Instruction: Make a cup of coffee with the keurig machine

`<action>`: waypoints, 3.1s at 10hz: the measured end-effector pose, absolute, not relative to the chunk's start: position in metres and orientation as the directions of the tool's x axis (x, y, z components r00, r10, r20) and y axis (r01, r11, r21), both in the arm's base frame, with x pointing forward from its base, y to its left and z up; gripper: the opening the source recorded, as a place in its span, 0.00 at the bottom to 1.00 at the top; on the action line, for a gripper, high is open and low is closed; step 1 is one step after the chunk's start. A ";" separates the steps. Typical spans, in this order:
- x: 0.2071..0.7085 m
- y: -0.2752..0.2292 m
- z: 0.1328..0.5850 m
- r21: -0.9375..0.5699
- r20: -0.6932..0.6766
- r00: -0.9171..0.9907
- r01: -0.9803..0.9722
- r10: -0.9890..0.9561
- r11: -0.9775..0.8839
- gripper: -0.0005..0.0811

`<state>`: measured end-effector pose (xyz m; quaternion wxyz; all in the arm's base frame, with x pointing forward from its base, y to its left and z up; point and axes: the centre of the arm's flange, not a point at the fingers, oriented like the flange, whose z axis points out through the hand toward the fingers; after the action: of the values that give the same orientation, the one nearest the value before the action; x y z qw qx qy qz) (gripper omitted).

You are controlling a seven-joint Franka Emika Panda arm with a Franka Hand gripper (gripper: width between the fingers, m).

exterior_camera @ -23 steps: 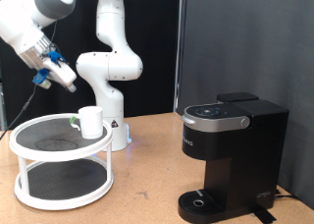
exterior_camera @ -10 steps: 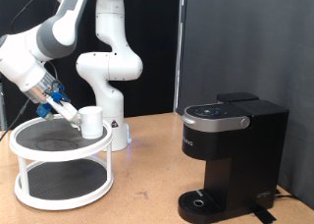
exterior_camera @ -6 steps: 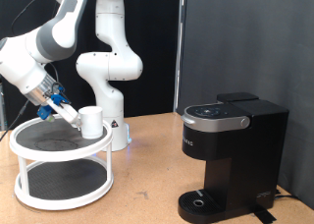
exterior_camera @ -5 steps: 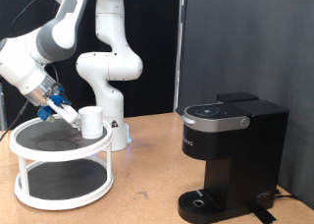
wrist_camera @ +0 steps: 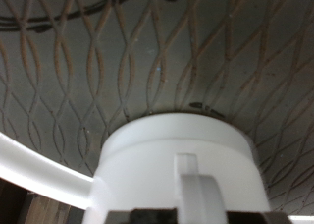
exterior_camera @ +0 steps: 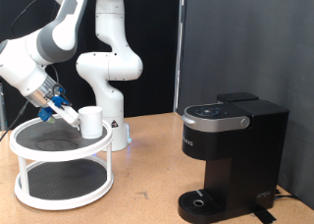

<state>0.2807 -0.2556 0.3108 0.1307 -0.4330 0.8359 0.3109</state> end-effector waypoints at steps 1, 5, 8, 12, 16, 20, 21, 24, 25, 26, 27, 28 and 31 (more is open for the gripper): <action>0.280 -0.255 0.310 0.405 -0.486 -0.591 -0.805 -0.643 0.433 0.10; 0.279 -0.255 0.312 0.404 -0.480 -0.606 -0.795 -0.635 0.453 0.10; 0.274 -0.252 0.332 0.414 -0.497 -0.622 -0.783 -0.605 0.465 0.10; 0.262 -0.251 0.365 0.411 -0.511 -0.635 -0.772 -0.579 0.484 0.10; 0.266 -0.240 0.383 0.469 -0.467 -0.715 -0.699 -0.520 0.540 0.10; 0.272 -0.229 0.395 0.469 -0.456 -0.740 -0.672 -0.495 0.573 0.10; 0.272 -0.229 0.394 0.471 -0.455 -0.740 -0.672 -0.496 0.571 0.10; 0.278 -0.219 0.391 0.540 -0.398 -0.804 -0.594 -0.441 0.596 0.10; 0.285 -0.212 0.391 0.547 -0.376 -0.829 -0.560 -0.415 0.623 0.10; 0.296 -0.205 0.389 0.530 -0.366 -0.846 -0.532 -0.388 0.661 0.10; 0.307 -0.196 0.386 0.498 -0.362 -0.856 -0.512 -0.368 0.700 0.10; 0.319 -0.186 0.382 0.465 -0.367 -0.861 -0.497 -0.352 0.733 0.10; 0.346 -0.155 0.377 0.404 -0.427 -0.849 -0.487 -0.311 0.774 0.10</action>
<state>0.3458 -0.1548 0.3767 0.1705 -0.2153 0.9263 0.2578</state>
